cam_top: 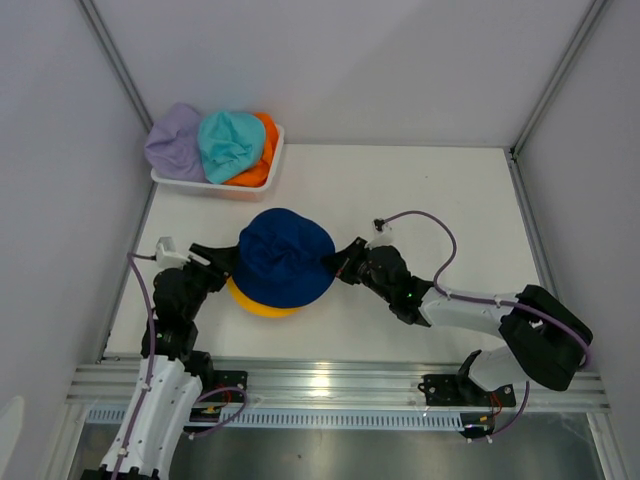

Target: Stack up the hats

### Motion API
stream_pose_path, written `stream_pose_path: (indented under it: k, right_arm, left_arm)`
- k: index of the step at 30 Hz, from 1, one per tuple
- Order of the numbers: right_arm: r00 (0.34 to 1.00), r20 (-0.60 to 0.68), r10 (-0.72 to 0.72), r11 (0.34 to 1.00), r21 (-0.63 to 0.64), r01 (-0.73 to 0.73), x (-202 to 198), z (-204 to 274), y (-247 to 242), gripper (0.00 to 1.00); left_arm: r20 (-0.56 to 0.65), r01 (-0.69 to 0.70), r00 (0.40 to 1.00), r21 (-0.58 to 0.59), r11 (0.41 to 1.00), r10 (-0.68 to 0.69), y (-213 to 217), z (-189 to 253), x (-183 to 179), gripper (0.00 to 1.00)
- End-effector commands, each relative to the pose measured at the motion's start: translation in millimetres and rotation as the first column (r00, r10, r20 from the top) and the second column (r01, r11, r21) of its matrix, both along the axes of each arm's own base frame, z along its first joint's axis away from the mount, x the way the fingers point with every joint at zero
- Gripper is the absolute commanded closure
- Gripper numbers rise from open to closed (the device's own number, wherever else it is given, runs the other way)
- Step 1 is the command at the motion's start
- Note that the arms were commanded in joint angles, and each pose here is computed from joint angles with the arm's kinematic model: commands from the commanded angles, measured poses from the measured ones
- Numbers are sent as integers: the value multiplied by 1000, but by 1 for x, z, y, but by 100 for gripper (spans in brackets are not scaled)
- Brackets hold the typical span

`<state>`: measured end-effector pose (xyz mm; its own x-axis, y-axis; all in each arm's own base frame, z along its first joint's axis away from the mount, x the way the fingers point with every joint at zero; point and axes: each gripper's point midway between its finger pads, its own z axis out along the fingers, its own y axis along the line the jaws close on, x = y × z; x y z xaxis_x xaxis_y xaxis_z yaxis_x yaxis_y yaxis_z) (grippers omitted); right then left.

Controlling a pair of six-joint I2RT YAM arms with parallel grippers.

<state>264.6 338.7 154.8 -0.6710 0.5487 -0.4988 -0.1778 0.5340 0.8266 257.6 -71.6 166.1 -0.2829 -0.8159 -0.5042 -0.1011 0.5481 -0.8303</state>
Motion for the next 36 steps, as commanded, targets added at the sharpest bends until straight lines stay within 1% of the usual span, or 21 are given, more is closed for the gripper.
stream_pose_path:
  k: [1, 2, 6, 8, 11, 12, 14, 15, 17, 18, 21, 22, 24, 25, 26, 28, 30, 33, 34, 36]
  right_arm:
    - [1000, 8, -30, 1000, -3, 30, 8, 3, 3, 100]
    - [1000, 8, -27, 1000, -2, 27, 9, 3, 4, 100]
    - [1000, -4, -15, 1000, -5, 15, 8, -1, 9, 100]
    - [1000, -5, -16, 1000, -3, 16, 9, 0, 9, 100]
    - [1000, -7, -18, 1000, -9, 17, 9, -2, 8, 100]
    - [1000, -7, -22, 1000, -9, 22, 10, -2, 8, 100]
    - [1000, -16, -23, 1000, -8, 23, 10, -4, 9, 100]
    - [1000, -19, -22, 1000, -7, 22, 10, -6, 9, 100]
    - [999, -26, -20, 1000, 0, 20, 9, -6, 11, 100]
    - [999, -30, -19, 1000, -2, 19, 9, -8, 11, 100]
    - [999, -38, -21, 1000, -2, 21, 9, -9, 11, 100]
    - [999, -42, -24, 1000, -11, 23, 9, -11, 10, 100]
    - [998, -43, -36, 999, -19, 35, 10, -11, 7, 100]
    - [998, -44, -40, 999, -23, 39, 10, -11, 6, 100]
    - [998, -46, -43, 999, -21, 42, 10, -10, 6, 100]
    - [998, -51, -43, 999, -18, 42, 9, -8, 6, 100]
    - [998, -55, -38, 999, -28, 36, 8, -9, 6, 100]
    - [997, -73, -39, 997, -63, 34, 8, -17, 3, 92]
    - [995, -84, -44, 997, -71, 38, 7, -22, 1, 88]
    - [995, -85, -49, 997, -59, 44, 8, -22, -2, 84]
  left_arm:
    - [16, 18, 1000, -34, 999, -18, -4, 4, 3, 31]
    - [14, 19, 1000, -38, 999, -19, -4, 2, 4, 31]
    - [-20, 12, 1000, -42, 999, -13, -3, -7, 3, 24]
    - [-31, 8, 999, -45, 999, -9, -2, -13, 2, 24]
    - [-17, 12, 1000, -64, 998, -13, -3, -13, 2, 35]
    - [-8, 14, 1000, -71, 997, -14, -4, -10, 2, 45]
    - [4, 12, 1000, -89, 996, -12, -5, -8, 2, 56]
    - [4, 12, 1000, -96, 995, -11, -5, -7, 2, 66]
    - [21, 14, 1000, -109, 994, -12, -6, -4, 3, 81]
    - [25, 14, 1000, -112, 994, -11, -6, -3, 3, 99]
    - [13, -28, 999, -82, 996, 29, 2, -5, 1, 99]
    - [31, -40, 999, -66, 997, 42, 5, 4, 0, 99]
    - [24, -96, 995, -2, 995, 96, 18, 4, -4, 99]
    - [53, -112, 992, 32, 993, 110, 23, 19, -6, 99]
    - [22, -125, 992, 56, 991, 124, 27, 13, -10, 99]
    - [31, -138, 990, 89, 986, 136, 31, 23, -13, 99]
    - [5, -165, 986, 111, 980, 166, 37, 19, -16, 99]
    - [-13, -166, 986, 127, 978, 169, 39, 11, -18, 99]
    - [-18, -164, 986, 131, 978, 168, 39, 7, -19, 99]
    - [-38, -159, 986, 134, 978, 165, 38, -4, -20, 99]
